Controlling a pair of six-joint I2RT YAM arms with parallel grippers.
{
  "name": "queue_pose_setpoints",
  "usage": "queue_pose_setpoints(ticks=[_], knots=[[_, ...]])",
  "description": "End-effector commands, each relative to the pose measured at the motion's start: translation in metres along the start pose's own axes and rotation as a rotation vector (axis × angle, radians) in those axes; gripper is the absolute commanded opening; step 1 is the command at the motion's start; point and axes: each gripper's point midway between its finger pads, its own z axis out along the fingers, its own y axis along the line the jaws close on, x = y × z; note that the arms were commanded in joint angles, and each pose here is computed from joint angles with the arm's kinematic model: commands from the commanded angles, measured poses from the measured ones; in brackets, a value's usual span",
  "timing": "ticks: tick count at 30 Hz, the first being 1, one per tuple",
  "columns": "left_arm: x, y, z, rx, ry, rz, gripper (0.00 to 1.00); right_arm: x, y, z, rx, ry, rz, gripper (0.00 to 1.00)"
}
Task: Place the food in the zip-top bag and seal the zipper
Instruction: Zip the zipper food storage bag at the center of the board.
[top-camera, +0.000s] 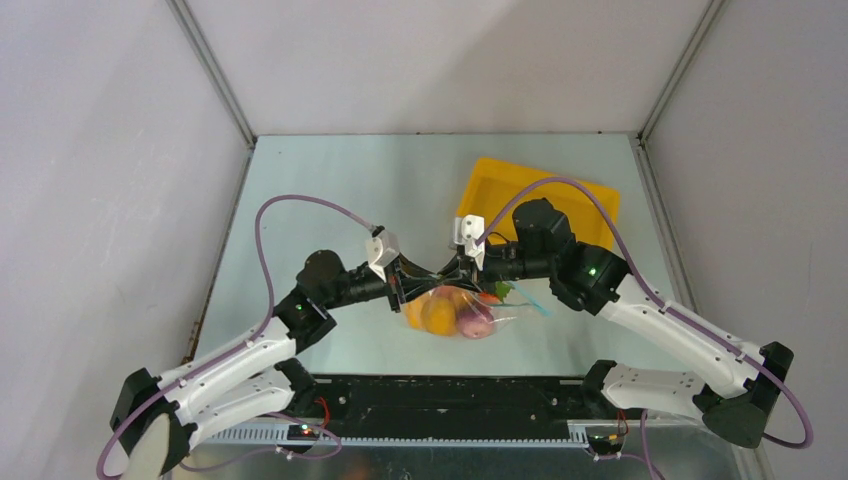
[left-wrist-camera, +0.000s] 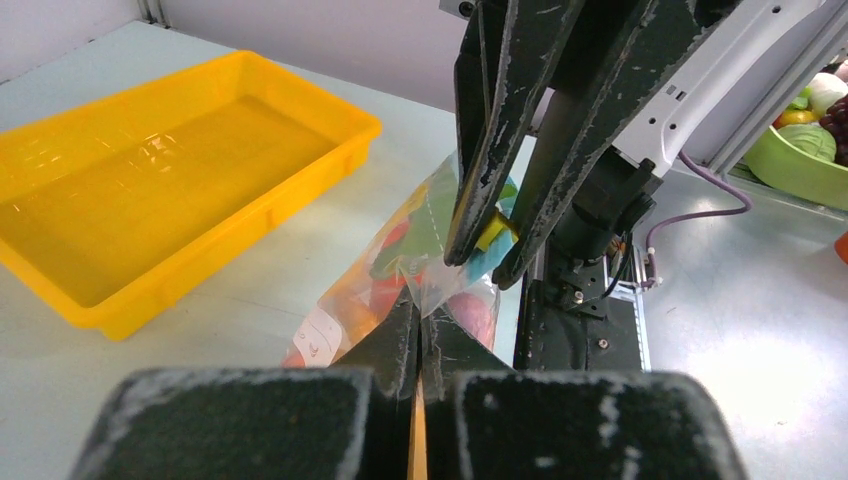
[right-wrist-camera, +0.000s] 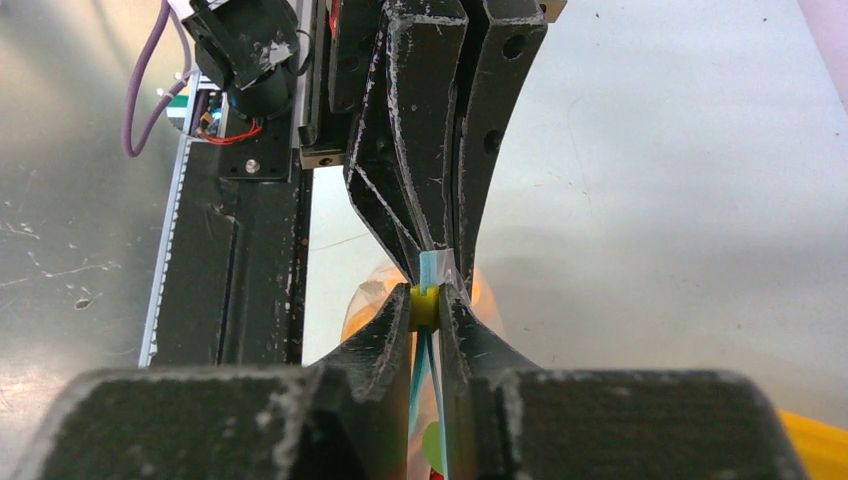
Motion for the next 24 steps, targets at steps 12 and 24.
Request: queue_pose_setpoints(ticks=[12,24], knots=[[-0.03,-0.007,-0.008,-0.003,-0.118,0.07,0.0,0.003,-0.009,-0.01,0.071,0.028,0.018,0.03],[-0.034,-0.005,-0.014,-0.033,-0.162,0.063,0.0,0.028,-0.005,-0.021,0.086,0.104,0.085,0.07]])
